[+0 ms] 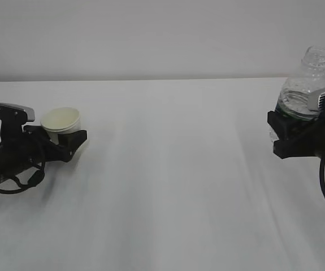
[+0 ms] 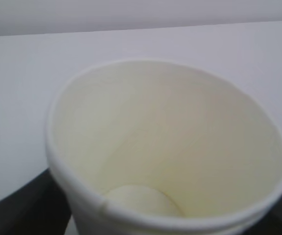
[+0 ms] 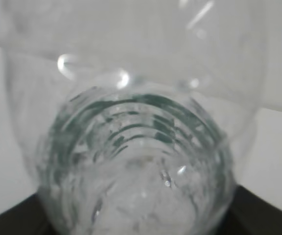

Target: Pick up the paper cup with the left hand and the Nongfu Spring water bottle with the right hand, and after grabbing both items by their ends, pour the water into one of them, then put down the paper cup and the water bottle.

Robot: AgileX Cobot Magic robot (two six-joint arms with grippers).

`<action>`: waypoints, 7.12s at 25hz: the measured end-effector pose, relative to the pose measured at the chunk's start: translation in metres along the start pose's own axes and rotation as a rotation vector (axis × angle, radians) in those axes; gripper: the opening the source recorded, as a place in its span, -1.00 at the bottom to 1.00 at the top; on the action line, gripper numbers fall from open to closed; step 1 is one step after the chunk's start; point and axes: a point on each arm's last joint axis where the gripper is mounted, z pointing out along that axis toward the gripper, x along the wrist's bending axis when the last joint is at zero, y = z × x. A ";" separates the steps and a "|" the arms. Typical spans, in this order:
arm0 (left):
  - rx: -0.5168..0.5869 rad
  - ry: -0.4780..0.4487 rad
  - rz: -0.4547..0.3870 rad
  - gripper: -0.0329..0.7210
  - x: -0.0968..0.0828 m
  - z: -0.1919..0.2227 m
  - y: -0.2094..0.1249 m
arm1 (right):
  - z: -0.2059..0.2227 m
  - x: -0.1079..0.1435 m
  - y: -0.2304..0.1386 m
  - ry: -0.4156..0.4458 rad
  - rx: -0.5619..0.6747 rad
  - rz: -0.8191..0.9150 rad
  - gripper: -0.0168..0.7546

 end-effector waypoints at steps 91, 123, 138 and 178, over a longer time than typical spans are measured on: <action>0.075 -1.011 0.205 0.28 -0.253 0.014 0.019 | -0.078 0.001 0.015 -0.054 0.144 -0.057 0.20; 0.117 -0.998 0.196 0.28 -0.255 0.014 0.015 | -0.079 0.001 0.011 -0.003 0.198 -0.511 0.19; 0.136 -1.021 0.195 0.27 -0.278 0.008 0.009 | -0.079 0.001 0.011 0.020 0.199 -0.745 0.19; 0.153 -1.042 0.209 0.27 -0.278 0.007 0.007 | -0.077 0.002 0.018 0.014 0.124 -1.100 0.18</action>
